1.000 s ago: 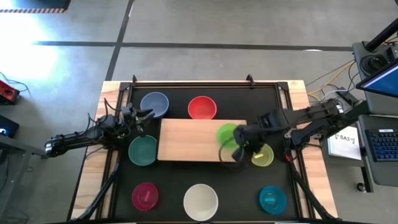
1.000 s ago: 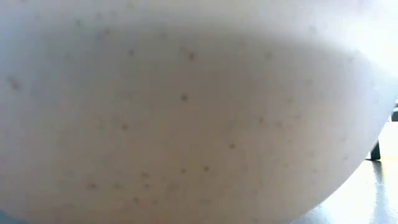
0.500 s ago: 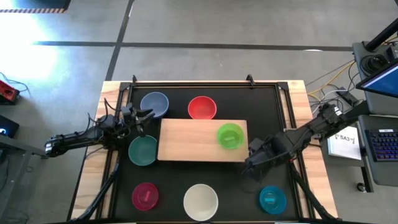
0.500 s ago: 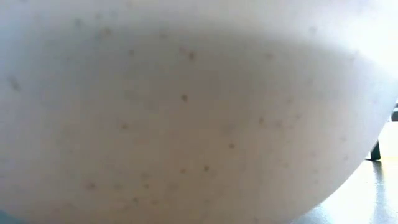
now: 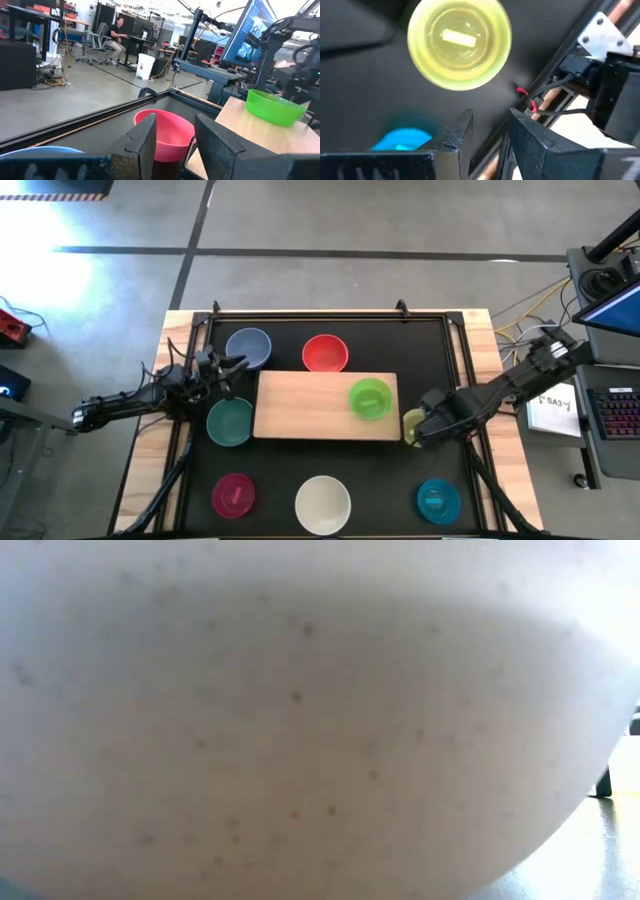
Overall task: Place and stack bowls onto a shelf
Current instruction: Stack the small yellow bowl on top of the small green bowl on the shelf
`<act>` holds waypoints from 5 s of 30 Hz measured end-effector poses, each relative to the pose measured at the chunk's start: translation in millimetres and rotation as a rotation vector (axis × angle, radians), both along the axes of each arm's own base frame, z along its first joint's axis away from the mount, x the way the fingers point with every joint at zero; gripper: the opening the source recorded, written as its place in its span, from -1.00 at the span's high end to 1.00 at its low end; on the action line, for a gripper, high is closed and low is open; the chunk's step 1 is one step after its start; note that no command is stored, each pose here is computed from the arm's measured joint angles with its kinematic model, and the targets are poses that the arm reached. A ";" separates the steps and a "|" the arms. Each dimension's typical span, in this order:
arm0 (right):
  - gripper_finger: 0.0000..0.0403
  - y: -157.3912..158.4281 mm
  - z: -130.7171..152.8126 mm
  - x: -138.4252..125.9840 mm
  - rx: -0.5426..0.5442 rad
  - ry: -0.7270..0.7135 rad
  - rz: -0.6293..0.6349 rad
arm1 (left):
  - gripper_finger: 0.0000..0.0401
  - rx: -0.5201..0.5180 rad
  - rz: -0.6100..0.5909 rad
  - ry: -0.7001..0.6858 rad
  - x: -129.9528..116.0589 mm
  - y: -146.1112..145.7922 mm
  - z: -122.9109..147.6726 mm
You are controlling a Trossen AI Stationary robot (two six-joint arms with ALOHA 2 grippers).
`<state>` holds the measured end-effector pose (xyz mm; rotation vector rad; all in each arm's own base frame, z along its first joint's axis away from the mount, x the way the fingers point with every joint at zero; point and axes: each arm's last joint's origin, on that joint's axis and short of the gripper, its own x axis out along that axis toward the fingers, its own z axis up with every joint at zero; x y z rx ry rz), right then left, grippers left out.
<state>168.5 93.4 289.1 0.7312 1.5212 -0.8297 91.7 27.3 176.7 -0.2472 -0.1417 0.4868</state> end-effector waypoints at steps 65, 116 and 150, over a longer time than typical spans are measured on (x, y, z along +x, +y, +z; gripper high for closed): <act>0.28 5.9 -117.0 8.6 0.146 -0.210 0.549 | 0.42 0.000 0.001 0.000 0.0 0.0 -0.1; 0.96 22.3 -51.4 23.8 0.460 -0.341 0.321 | 0.42 0.000 0.001 0.001 0.0 0.0 -0.1; 0.96 44.8 93.6 92.1 -0.125 -0.920 0.961 | 0.42 0.000 0.000 0.001 0.0 0.0 -0.1</act>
